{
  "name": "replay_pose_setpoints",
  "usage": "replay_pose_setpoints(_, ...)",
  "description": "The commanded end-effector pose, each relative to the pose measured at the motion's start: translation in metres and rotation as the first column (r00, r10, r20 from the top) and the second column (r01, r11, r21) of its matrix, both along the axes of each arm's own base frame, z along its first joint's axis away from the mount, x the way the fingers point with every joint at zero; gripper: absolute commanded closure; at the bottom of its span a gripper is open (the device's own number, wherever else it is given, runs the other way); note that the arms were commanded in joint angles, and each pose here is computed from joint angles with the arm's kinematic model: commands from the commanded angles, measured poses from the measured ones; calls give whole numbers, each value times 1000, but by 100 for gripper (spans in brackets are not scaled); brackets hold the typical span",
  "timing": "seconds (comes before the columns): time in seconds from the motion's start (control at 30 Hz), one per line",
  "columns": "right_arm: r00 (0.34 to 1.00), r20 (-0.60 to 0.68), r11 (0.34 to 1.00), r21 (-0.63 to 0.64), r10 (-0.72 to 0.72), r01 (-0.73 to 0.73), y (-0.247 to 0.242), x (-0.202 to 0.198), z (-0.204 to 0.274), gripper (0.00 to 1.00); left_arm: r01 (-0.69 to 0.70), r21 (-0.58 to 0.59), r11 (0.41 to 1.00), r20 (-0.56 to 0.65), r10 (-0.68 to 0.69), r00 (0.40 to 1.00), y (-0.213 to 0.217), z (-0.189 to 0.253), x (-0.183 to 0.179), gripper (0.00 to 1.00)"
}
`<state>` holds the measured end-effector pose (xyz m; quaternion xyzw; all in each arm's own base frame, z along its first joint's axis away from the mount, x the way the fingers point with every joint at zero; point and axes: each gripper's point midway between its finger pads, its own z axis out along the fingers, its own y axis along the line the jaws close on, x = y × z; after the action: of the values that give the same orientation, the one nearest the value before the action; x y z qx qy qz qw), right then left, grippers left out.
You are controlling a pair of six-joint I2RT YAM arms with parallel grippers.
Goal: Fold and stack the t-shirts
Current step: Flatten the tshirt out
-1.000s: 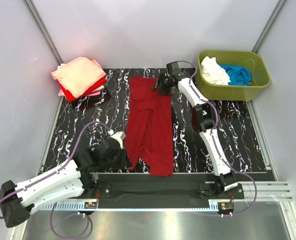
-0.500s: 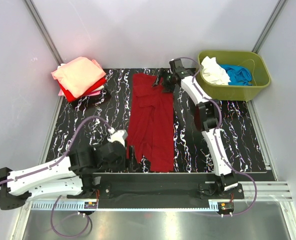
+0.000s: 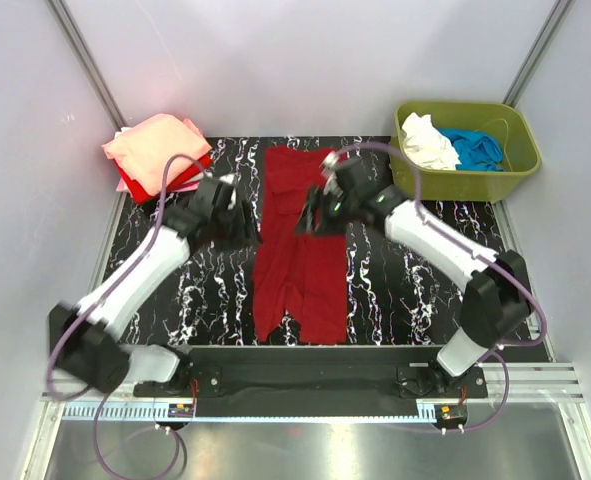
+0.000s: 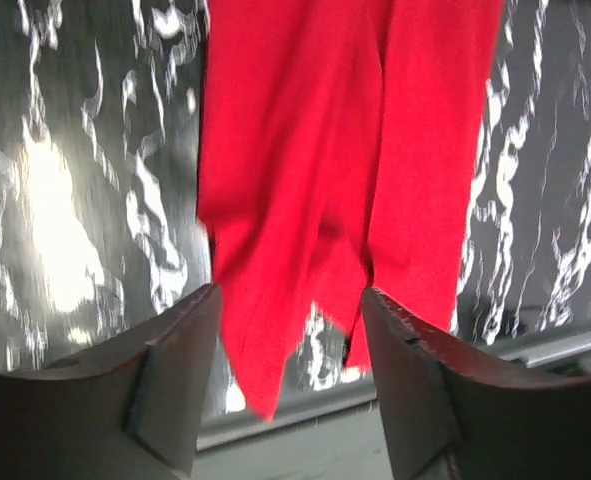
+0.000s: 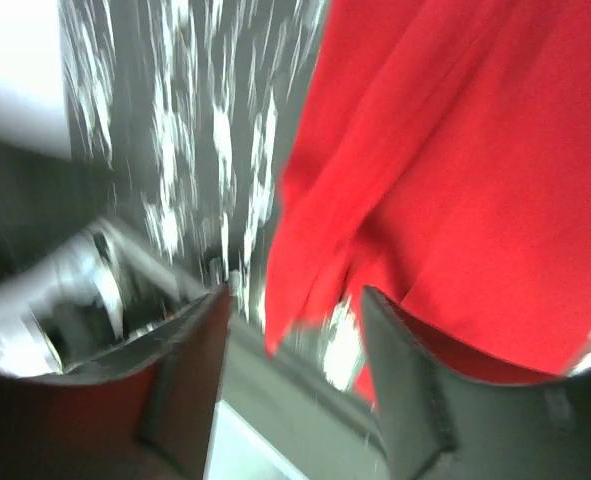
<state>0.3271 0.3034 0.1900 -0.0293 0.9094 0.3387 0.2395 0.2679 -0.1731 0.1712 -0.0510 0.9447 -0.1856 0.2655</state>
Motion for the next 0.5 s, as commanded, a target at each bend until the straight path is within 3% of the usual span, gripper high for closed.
replay_pose_setpoints(0.0,991,-131,994,-94,38,-51,12,-59,-59,41,131,-129,983,102,-118,988,-21,31,66,39)
replay_pose_setpoints(0.03,988,-141,991,-103,67,-82,20,-75,-64,48,129,-136,982,92,-118,989,-21,30,77,41)
replay_pose_setpoints(0.07,986,-152,990,-113,64,-82,21,-81,-68,50,123,-141,982,48,-118,992,-20,15,92,41)
replay_pose_setpoints(0.1,982,-173,986,-132,75,-98,22,-91,-76,51,133,-147,980,78,-123,989,-23,26,107,41)
replay_pose_setpoints(0.3,960,-246,936,-289,131,-202,32,-124,-118,52,161,-147,976,-9,-164,986,-38,-7,163,44)
replay_pose_setpoints(0.47,957,-236,912,-331,168,-242,45,-131,-128,50,164,-185,969,-64,-178,982,-50,-41,174,45)
